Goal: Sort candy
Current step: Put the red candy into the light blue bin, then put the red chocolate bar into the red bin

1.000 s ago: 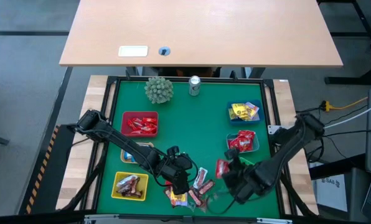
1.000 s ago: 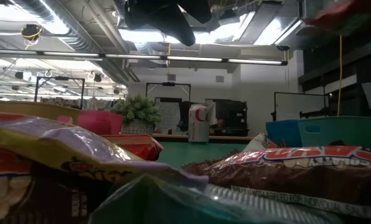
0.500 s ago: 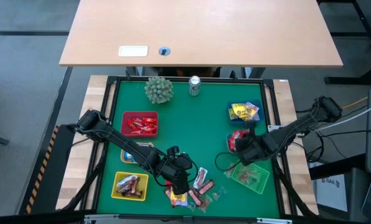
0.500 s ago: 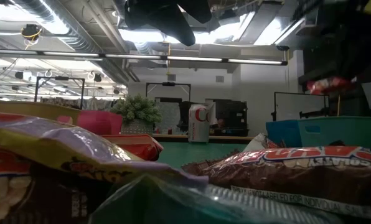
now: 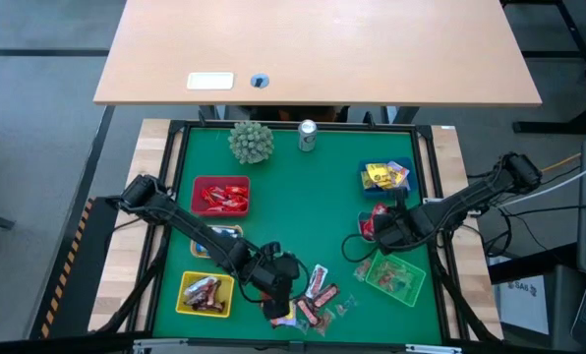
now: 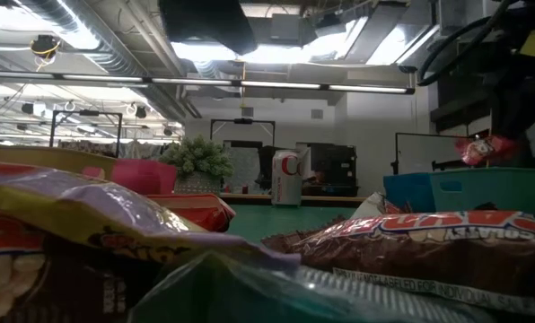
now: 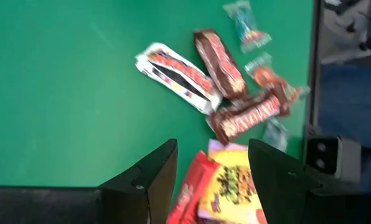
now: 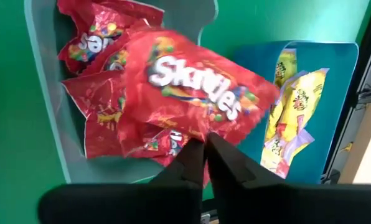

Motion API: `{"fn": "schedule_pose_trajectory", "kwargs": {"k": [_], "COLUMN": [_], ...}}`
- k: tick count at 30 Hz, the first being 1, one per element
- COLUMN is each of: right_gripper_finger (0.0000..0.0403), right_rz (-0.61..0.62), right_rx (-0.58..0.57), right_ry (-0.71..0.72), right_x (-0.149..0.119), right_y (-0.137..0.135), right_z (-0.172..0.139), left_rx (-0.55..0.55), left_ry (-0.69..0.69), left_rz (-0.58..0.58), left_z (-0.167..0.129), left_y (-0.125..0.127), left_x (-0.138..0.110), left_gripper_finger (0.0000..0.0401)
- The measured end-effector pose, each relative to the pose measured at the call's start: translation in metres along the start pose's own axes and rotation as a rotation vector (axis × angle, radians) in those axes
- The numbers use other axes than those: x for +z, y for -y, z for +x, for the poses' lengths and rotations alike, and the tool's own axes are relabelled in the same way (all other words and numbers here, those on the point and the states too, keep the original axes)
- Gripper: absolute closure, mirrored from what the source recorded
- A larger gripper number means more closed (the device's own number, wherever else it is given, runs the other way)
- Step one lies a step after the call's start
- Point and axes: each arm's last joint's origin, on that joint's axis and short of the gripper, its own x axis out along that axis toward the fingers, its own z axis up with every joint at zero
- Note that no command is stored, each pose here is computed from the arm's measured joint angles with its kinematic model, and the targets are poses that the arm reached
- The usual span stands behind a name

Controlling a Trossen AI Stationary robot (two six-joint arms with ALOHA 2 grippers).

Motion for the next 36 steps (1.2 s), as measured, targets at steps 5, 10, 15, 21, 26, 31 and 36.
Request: {"fn": "schedule_pose_trajectory", "kwargs": {"k": [5,10,15,21,26,31,36], "right_gripper_finger": [0.0319,0.0255,0.0224,0.0217,0.0218,0.0219,0.0219], "right_rz": [0.000,0.001,0.008,0.010,0.011,0.011,0.011], "right_rx": [0.006,0.008,0.013,0.025,0.026,0.026,0.026], "right_ry": [-0.003,0.000,0.013,0.016,0.018,0.018,0.018], "right_x": [0.000,0.000,0.002,0.002,0.002,0.002,0.002], "right_y": [0.000,0.000,-0.001,-0.001,-0.001,-0.001,-0.001], "right_z": [0.000,0.000,0.000,0.000,0.000,0.000,0.000], "left_rx": [-0.022,0.010,0.069,0.132,0.112,0.118,0.123], "left_ry": [-0.031,-0.028,-0.046,-0.079,-0.117,-0.143,-0.141], "left_rz": [0.047,0.163,0.205,0.208,0.209,0.216,0.215], "left_z": [-0.003,0.009,0.035,0.063,0.077,0.085,0.086], "left_y": [0.013,0.026,0.028,0.021,0.017,0.016,0.016], "left_x": [-0.013,-0.029,-0.041,-0.047,-0.048,-0.053,-0.053], "left_gripper_finger": [0.0218,0.0218,0.0218,0.0218,0.0218,0.0221,0.0249]}}
